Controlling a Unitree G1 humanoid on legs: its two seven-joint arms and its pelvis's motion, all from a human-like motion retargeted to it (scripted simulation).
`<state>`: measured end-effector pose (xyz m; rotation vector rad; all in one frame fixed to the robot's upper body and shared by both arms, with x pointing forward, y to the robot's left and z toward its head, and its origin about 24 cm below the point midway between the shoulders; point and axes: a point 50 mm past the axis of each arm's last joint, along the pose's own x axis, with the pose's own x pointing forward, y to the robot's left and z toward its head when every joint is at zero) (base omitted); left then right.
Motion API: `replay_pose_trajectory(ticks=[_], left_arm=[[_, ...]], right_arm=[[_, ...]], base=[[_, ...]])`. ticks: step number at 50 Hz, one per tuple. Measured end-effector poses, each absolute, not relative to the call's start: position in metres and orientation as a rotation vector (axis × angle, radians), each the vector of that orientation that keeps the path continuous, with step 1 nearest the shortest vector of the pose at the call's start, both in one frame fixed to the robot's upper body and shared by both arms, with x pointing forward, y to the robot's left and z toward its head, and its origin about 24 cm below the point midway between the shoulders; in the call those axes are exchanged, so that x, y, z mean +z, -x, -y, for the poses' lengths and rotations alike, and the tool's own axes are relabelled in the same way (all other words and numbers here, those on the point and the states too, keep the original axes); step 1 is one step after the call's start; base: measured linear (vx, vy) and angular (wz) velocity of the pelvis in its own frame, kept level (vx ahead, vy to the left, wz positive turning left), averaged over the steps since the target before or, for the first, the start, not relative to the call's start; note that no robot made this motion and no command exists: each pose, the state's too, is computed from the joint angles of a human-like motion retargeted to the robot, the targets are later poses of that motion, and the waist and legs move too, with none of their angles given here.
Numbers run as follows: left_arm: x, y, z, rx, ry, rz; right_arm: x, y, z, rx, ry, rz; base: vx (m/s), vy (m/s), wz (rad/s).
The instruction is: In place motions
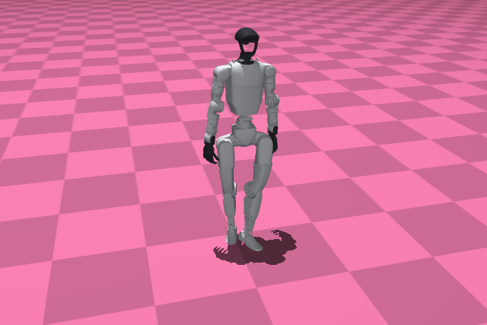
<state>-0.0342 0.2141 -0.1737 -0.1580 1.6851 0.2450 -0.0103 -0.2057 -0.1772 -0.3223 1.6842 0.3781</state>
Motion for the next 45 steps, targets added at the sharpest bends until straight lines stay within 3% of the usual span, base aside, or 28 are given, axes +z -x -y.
replay_pose_trajectory(ticks=[22, 45], left_arm=[[-0.179, -0.006, -0.196, 0.099, 0.214, -1.582], [-0.177, 0.027, -0.196, 0.132, 0.233, -1.684]], right_arm=[[-0.172, 0.046, 0.208, 0.259, 0.179, -1.840], [-0.176, 0.026, 0.205, 0.357, 0.300, -1.781]], base=[[-0.09, -0.17, -0.48], [0.00, 0.02, 0.35]])
